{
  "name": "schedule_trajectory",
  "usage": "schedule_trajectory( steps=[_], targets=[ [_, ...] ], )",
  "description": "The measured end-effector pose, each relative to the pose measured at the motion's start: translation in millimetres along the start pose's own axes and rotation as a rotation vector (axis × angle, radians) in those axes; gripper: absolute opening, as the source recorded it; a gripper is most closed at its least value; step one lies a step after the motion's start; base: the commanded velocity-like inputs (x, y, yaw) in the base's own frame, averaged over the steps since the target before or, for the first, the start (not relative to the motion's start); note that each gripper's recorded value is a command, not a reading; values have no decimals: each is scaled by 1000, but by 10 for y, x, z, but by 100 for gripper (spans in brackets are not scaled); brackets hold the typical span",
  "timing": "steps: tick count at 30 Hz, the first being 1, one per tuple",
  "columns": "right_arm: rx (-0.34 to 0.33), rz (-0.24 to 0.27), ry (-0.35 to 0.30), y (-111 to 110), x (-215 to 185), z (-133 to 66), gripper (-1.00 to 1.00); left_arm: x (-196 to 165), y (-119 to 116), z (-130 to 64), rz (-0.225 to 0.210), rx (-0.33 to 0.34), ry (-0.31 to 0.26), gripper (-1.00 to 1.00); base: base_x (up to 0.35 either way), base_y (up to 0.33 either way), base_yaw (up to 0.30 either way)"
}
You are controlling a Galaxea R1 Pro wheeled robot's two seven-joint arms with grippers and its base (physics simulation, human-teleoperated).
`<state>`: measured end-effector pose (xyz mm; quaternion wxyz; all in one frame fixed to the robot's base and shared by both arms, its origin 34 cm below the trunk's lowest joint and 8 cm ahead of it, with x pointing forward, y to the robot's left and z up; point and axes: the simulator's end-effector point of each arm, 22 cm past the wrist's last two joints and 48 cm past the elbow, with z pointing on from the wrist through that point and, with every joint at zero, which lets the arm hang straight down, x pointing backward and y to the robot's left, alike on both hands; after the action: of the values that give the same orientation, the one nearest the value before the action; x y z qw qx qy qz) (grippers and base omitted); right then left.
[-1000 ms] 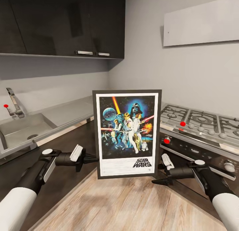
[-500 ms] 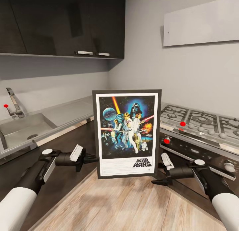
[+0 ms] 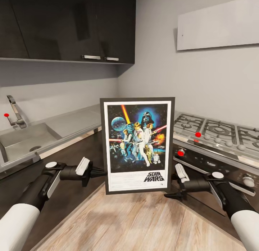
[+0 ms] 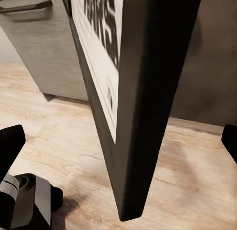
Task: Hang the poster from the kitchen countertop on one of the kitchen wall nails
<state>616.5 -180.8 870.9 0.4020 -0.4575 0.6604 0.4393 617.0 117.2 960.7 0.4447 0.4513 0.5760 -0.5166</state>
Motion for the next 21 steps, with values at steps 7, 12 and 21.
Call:
schedule_trajectory(
  steps=[7,12,21],
  targets=[
    [-1,-5,-19,9,-42,-10,100,-2,4,-9,0,-2,-1,-100,0,0,0],
    [-1,-12,-20,11,-44,-9,100,-3,7,-13,0,-3,-1,-100,0,0,0],
    [0,-32,-21,9,-43,-12,100,19,37,-101,-4,-19,6,-100,0,0,0]
  ],
)
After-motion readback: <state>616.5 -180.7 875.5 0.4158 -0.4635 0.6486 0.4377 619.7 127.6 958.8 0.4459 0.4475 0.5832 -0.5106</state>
